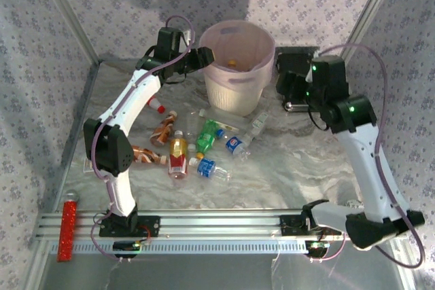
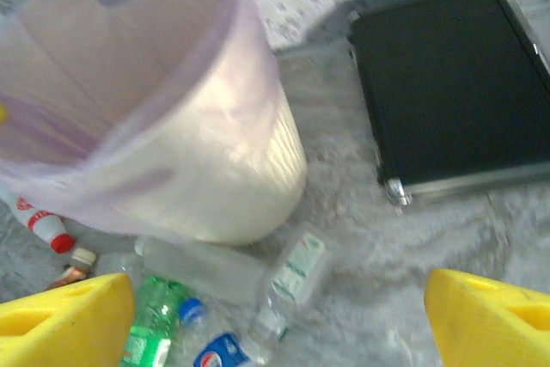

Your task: Put the plastic bottles in the bin

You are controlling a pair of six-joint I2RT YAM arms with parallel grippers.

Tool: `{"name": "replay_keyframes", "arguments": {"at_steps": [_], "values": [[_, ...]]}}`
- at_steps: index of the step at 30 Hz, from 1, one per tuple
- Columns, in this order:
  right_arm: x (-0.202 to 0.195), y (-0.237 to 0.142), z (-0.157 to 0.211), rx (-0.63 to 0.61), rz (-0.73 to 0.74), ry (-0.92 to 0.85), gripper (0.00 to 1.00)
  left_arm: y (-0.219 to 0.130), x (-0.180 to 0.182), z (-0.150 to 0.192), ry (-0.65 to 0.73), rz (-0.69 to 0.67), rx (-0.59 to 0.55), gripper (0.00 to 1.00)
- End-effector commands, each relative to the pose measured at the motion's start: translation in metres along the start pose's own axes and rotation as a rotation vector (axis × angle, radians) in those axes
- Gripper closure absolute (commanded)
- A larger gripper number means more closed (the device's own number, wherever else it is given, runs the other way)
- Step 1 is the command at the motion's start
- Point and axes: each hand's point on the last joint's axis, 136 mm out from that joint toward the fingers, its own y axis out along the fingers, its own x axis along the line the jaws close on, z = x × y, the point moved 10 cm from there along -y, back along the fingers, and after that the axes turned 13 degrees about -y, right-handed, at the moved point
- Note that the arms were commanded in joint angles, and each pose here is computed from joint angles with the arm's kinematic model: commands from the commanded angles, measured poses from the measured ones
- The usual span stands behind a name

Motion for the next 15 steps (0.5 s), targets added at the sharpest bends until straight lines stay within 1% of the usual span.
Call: {"name": "replay_keyframes", "arguments": {"at_steps": [1,6,9,13,15], "values": [[-0.007,0.018,0.026,0.051,-0.005,0.098,0.12,0.008,0.019,0.008,-0.018,-0.067,0.045,0.39],[-0.009,0.059,0.069,0.151,-0.015,0.166,0.14,0.008,0.022,0.006,-0.025,-0.070,0.040,0.39],[-0.011,0.086,0.090,0.183,-0.012,0.222,0.17,0.009,0.023,0.006,-0.030,-0.065,0.042,0.39],[-0.008,0.128,0.108,0.227,-0.029,0.265,0.18,0.009,0.023,0.006,-0.033,-0.066,0.042,0.39],[-0.003,0.149,0.114,0.251,-0.066,0.273,0.18,0.009,0.023,0.006,-0.032,-0.064,0.040,0.39]]}}
